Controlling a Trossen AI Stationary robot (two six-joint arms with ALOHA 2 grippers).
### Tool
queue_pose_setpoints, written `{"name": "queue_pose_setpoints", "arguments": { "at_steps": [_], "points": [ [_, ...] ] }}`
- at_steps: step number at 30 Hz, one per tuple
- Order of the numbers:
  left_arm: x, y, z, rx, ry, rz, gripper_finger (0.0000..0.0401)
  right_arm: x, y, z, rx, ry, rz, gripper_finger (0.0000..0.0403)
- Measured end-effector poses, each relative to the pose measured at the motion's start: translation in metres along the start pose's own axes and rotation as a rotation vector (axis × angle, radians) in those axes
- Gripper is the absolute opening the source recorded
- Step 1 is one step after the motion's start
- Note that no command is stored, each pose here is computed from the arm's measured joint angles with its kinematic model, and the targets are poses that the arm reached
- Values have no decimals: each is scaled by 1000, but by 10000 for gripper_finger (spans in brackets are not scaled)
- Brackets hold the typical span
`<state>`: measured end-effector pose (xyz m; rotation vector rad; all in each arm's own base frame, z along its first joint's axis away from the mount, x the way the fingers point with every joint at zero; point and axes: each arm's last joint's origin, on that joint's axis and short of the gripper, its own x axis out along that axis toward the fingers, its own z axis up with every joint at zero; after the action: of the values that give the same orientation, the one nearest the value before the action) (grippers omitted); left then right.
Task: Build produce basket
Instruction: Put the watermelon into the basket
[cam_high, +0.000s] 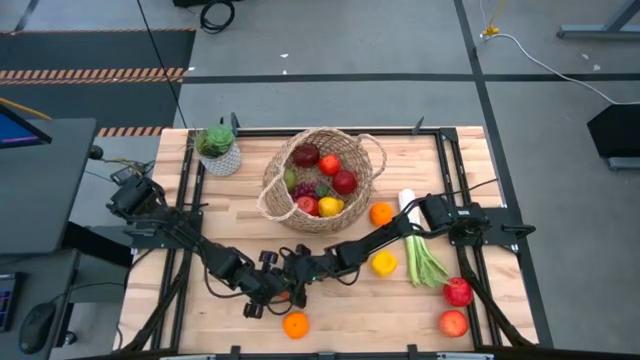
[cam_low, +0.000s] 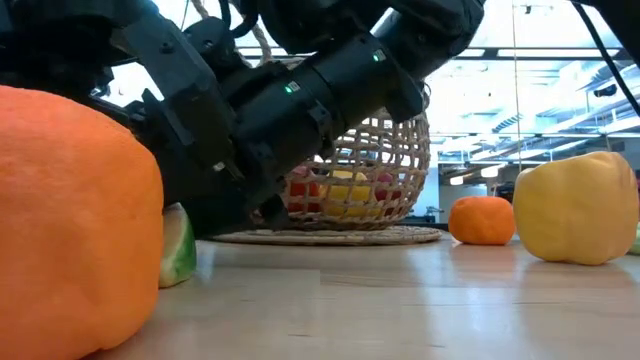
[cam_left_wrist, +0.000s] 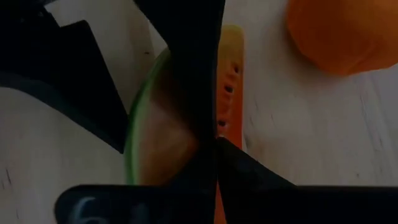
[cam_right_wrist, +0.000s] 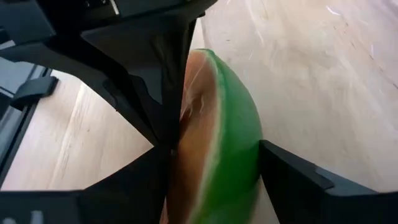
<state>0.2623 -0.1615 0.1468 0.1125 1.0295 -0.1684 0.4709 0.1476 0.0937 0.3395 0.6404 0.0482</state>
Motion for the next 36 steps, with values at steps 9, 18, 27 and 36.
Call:
{"name": "queue_pose_setpoints", "arguments": {
  "at_steps": [9,18,27,36],
  "points": [
    [-6,2,2,17,-15,21,15,-11,4,3,-102,31,-79,188],
    [-56,2,32,49,-35,28,16,-15,8,6,-143,38,-61,188],
    [-118,-6,74,126,-175,68,12,-55,32,23,-245,91,-59,186],
    [-131,-10,78,86,-203,66,24,-137,63,48,-319,131,-188,186]
  ]
}}
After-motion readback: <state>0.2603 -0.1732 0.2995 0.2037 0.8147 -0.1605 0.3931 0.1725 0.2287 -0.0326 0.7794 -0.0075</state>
